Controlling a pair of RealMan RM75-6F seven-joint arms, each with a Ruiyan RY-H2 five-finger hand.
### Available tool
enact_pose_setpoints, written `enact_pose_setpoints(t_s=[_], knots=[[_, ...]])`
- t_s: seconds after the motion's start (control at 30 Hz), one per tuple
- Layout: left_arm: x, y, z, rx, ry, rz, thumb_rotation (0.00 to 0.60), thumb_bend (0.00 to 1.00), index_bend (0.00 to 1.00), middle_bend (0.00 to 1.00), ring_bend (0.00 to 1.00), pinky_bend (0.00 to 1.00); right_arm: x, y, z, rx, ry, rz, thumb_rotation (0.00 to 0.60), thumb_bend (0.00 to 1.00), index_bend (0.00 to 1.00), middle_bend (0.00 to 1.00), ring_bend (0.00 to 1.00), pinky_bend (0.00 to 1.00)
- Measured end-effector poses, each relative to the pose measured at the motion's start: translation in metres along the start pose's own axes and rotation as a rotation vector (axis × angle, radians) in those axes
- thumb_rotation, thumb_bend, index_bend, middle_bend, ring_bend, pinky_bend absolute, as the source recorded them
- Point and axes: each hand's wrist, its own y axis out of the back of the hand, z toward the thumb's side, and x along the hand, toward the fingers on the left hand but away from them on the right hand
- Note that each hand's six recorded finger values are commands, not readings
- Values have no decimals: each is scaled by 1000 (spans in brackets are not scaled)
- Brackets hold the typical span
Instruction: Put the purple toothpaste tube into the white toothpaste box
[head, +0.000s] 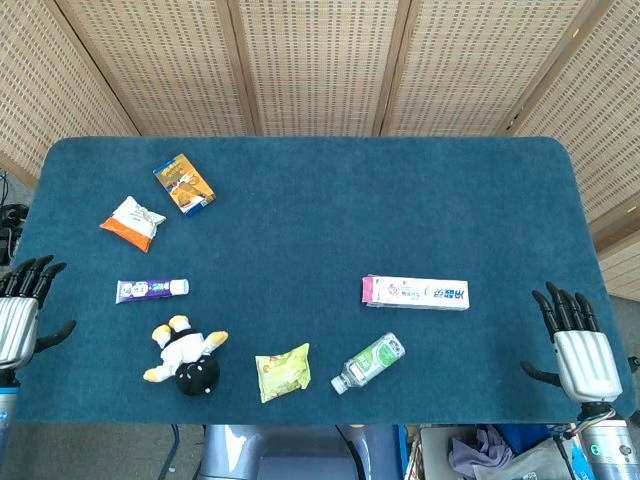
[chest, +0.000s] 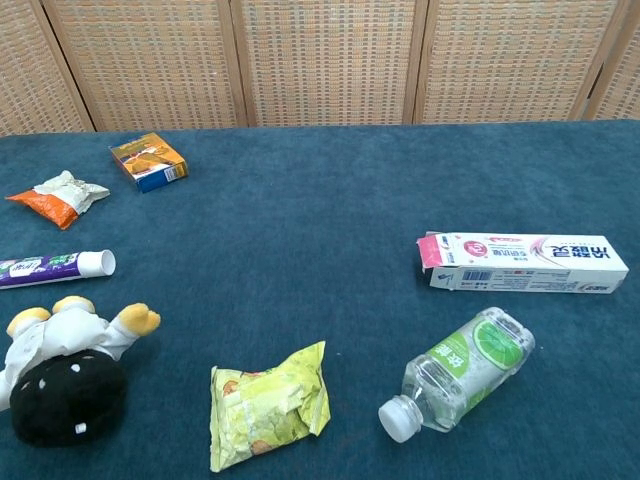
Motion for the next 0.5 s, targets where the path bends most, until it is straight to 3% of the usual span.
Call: enact_pose_setpoints(t_s=[0.3,0.5], knots=[[35,-18,5,42,-39,-116,600,212,335,279,225,257,-1,-5,6,6,16,13,600,147,0,0,0,0],[59,-30,10,113,-53,-184,600,212,356,297,240,265,-1,-6,6,7,14,16,600,147,0,0,0,0]])
